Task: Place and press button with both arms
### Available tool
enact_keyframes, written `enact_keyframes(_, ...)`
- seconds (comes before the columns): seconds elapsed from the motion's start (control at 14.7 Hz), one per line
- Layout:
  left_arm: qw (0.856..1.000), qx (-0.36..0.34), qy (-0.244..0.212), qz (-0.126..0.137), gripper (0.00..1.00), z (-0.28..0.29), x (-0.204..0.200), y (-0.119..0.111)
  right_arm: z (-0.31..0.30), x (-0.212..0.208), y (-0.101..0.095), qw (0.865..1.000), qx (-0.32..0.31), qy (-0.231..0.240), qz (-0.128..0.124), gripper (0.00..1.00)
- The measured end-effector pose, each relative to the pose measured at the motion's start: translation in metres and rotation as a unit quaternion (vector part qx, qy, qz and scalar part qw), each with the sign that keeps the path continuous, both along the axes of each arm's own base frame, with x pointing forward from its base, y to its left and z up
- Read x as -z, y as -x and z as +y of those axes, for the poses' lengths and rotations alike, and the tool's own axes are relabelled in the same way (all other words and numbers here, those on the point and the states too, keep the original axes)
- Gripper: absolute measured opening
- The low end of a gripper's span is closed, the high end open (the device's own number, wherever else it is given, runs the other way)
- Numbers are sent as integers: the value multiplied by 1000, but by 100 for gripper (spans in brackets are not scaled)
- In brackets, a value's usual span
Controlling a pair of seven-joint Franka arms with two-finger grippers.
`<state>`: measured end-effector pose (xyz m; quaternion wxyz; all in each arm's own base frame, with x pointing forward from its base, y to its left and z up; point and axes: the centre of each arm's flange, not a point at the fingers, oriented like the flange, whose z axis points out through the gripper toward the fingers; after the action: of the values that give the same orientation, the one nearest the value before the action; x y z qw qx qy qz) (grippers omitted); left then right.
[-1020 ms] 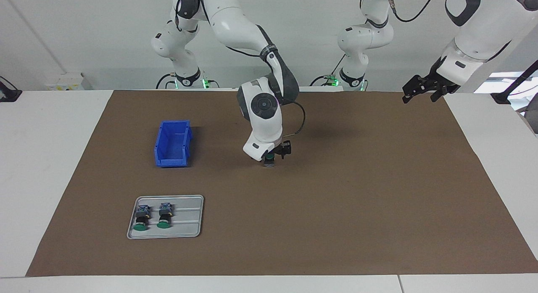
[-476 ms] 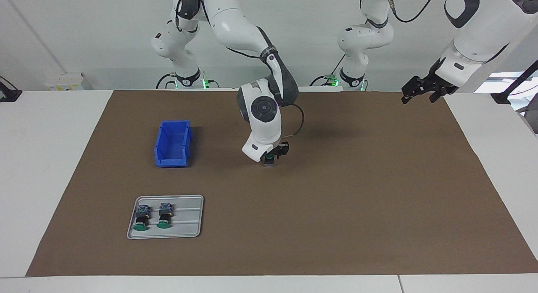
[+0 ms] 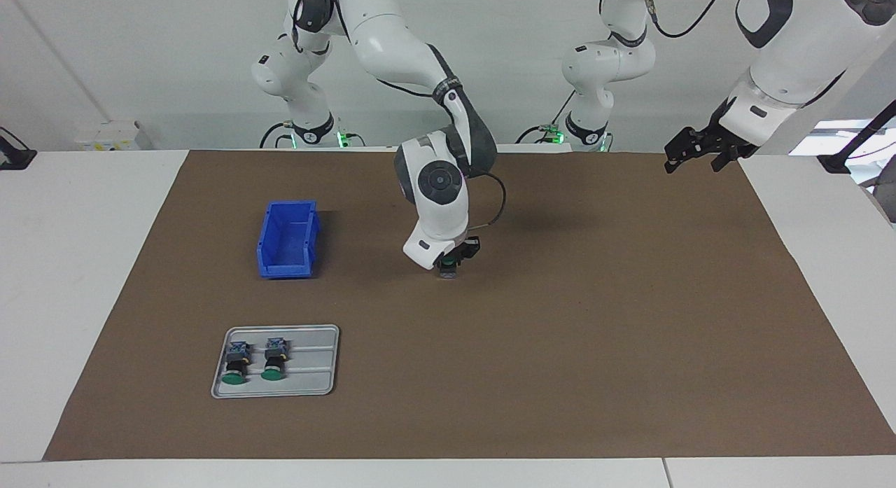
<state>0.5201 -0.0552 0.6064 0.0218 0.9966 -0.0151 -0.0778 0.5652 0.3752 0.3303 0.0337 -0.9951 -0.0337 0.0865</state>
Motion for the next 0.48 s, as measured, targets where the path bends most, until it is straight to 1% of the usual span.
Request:
enact_keyframes(0.34,1000,-7,0,0,100,7,0,-1,-2,0,0,1000,1,1,3,37)
enact_keyframes(0.48,1000,-6,0,0,100,7,0,-1,-7,-2,-1,1000,2,8,13,37)
